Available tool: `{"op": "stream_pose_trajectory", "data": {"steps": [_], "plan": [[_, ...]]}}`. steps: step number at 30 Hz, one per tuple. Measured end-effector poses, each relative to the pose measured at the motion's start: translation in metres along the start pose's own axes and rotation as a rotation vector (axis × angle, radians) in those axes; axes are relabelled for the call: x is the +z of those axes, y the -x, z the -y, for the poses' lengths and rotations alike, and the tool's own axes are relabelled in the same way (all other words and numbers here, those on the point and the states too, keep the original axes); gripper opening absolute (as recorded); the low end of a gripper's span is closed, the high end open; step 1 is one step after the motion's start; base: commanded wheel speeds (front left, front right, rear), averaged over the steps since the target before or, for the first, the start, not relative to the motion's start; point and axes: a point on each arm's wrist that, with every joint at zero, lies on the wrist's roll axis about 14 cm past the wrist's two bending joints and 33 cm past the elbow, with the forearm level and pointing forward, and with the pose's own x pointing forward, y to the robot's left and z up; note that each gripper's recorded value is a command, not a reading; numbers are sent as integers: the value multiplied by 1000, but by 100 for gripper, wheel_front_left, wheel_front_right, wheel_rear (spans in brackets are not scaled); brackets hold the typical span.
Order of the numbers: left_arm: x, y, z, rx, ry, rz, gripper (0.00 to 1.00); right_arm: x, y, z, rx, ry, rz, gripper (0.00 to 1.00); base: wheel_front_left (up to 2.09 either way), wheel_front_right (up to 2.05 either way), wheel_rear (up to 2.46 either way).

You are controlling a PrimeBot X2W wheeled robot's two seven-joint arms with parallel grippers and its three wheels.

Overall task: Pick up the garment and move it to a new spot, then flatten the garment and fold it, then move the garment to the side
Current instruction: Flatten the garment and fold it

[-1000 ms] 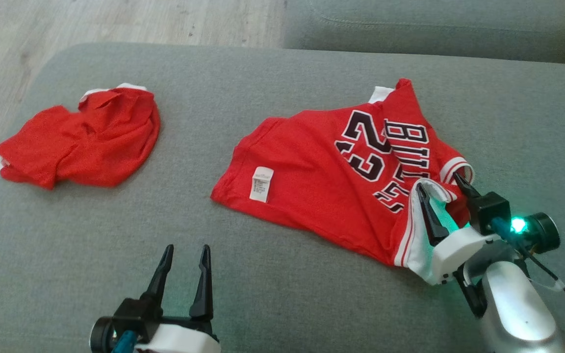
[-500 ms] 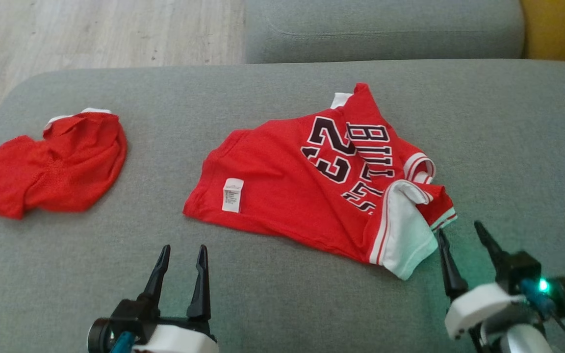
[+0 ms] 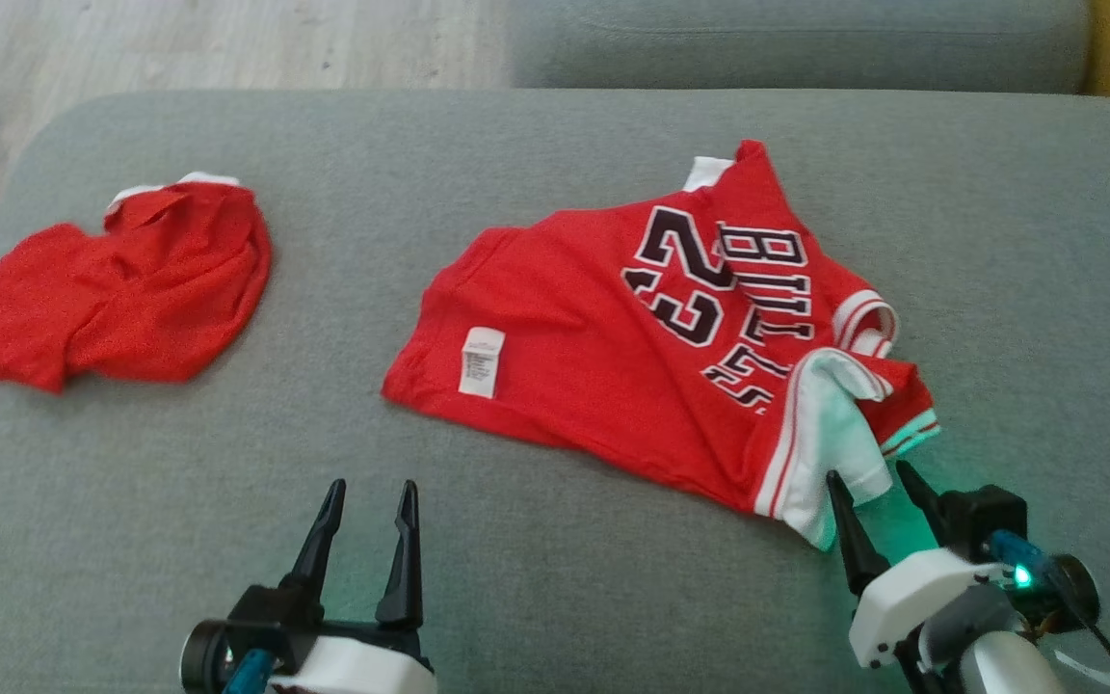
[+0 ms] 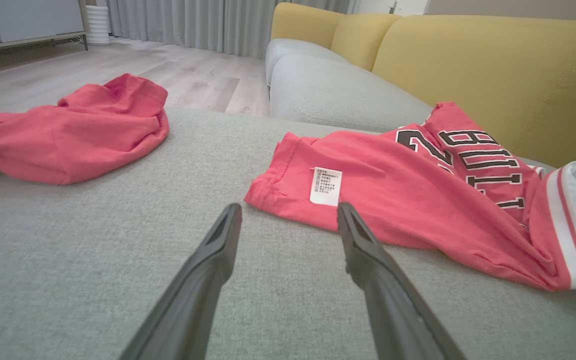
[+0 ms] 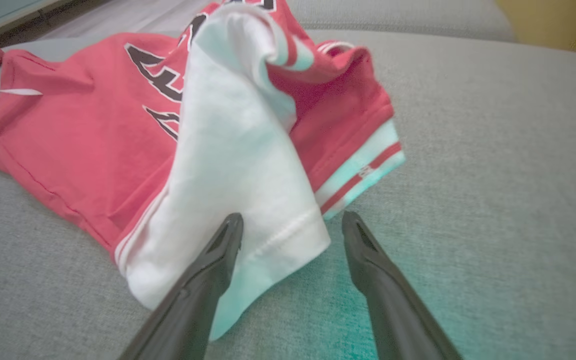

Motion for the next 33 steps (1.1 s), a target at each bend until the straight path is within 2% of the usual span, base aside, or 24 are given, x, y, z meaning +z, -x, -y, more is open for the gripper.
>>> {"op": "stream_pose_trajectory", "data": {"steps": [5,6,8,9,11,17,21,22,27,33], "plan": [[0,3,-11,36,2,-1,100,-19,-12,-13,43,-23,-81,100,0,0,0],[0,4,-12,43,2,-1,100,-23,-13,-16,54,-25,-95,84,0,0,0],[0,5,-15,51,3,-1,100,-24,-14,-21,66,-37,-97,43,0,0,0],[0,5,-15,52,3,0,100,-23,-15,-22,70,-42,-94,32,0,0,0],[0,5,-15,52,3,2,100,-19,-16,-23,74,-42,-77,0,0,0,0],[2,2,-9,30,1,6,100,-7,-11,-16,52,-46,-17,0,0,0,0],[3,-2,-1,3,-1,7,100,13,-2,10,-30,-38,55,0,0,0,0],[3,-5,4,-14,-2,8,100,14,9,27,-83,-28,63,0,0,0,0],[3,-10,16,-55,-6,8,100,-1,42,54,-184,-19,17,0,0,0,0],[4,-13,24,-81,-9,8,100,-26,63,48,-185,-41,-63,0,0,0,0]]}}
